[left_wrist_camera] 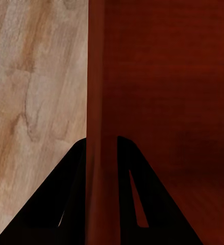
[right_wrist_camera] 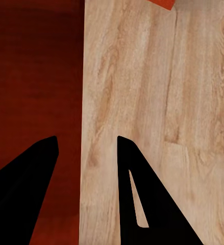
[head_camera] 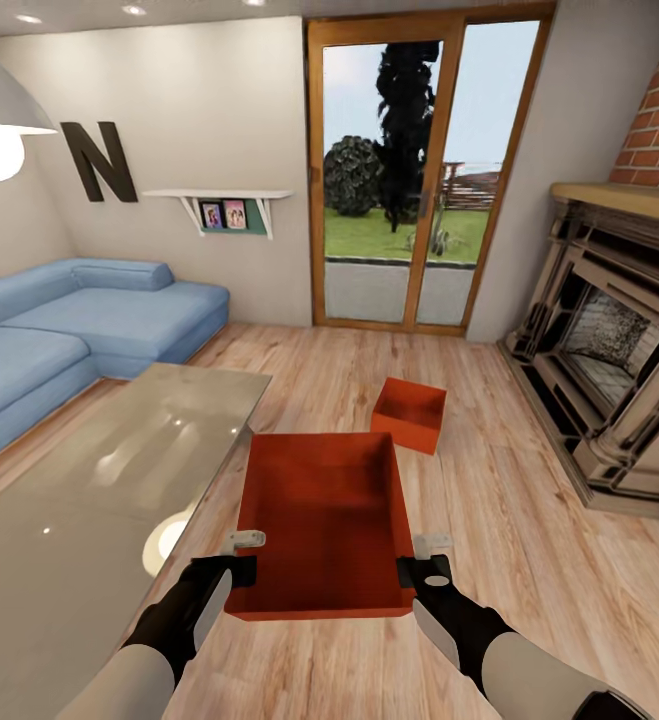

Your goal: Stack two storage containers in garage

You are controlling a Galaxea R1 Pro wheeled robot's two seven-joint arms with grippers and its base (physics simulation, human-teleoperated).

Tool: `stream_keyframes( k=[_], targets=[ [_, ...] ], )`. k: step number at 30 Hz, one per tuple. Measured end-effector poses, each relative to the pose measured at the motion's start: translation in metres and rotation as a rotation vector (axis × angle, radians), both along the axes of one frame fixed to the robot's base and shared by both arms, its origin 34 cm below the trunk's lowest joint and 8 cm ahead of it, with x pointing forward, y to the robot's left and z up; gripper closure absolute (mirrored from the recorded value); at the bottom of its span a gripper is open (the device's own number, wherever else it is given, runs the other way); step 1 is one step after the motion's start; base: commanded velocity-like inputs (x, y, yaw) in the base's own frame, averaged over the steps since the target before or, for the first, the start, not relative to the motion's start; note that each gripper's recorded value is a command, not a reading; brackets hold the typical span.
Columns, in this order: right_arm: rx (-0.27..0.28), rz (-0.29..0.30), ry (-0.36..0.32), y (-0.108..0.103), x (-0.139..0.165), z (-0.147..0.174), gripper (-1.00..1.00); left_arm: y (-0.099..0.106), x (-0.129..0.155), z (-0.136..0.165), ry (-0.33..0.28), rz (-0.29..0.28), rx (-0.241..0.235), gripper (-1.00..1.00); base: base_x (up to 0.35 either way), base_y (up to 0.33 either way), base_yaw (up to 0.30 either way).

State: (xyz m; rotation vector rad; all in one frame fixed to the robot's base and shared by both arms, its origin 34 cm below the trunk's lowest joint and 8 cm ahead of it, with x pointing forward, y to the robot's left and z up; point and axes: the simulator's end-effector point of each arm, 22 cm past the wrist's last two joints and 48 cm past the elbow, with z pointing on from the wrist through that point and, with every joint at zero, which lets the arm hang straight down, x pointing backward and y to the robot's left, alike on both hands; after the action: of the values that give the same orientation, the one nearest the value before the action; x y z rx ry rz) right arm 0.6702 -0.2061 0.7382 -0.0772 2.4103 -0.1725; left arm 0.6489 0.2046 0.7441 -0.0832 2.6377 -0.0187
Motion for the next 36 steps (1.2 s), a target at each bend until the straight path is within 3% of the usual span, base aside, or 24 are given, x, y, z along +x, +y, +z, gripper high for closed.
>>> stream_keyframes(
  k=[36],
  targets=[
    [0.0,0.0,-0.056,0.0,0.012,0.031,1.0,0.0,0.012,0.03,-0.057,0.0,0.0,1.0,0.0,0.0,0.0]
  ],
)
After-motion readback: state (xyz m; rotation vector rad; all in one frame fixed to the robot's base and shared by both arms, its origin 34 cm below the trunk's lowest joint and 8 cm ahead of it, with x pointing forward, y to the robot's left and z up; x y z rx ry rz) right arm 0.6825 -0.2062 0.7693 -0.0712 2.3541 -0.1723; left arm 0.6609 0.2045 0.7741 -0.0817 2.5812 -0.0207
